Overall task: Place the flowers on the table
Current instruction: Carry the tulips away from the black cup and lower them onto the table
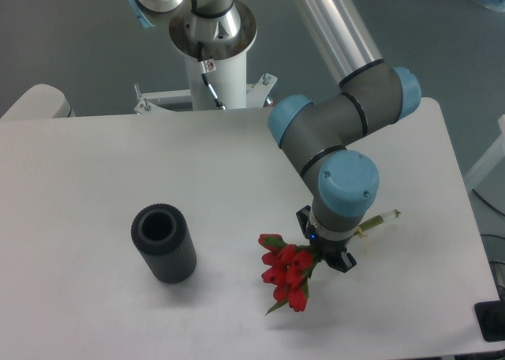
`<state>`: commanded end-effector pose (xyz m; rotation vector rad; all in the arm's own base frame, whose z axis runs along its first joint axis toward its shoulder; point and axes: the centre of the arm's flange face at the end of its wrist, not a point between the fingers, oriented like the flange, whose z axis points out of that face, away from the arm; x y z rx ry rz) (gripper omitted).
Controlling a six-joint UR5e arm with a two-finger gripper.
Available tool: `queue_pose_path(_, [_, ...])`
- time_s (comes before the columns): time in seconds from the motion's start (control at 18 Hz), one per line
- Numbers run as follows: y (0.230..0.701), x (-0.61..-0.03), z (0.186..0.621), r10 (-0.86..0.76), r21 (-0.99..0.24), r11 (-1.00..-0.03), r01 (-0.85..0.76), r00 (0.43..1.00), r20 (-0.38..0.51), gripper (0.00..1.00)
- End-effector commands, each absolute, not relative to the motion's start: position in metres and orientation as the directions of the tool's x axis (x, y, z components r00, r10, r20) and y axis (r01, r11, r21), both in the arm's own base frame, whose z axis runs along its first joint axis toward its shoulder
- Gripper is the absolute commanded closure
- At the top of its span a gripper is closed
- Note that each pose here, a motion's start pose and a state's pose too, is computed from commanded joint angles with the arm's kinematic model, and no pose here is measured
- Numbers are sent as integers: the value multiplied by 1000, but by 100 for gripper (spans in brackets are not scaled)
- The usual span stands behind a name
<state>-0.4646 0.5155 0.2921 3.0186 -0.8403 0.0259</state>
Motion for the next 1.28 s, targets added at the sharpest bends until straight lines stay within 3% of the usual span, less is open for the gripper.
queue_pose_path(0.22, [498,-445,296,-594,-1,-804,-594,804,35,87])
queue_pose_path(0.33, [479,-430,301,-676,-6,-736,-677,736,42,87])
queue_pose_path(0.61, [443,-395,286,-764,-22,-642,-766,638,94,87])
queue_pose_path(0.78, [433,-376,285,-834,-32,-548,-836,542,104,86])
queue_pose_path(1.0, [422,-353,277,-862,-47,-500,-865,491,128,86])
queue_pose_path(1.28, [420,-326,267,-871,-56,-479,-876,467,154,82])
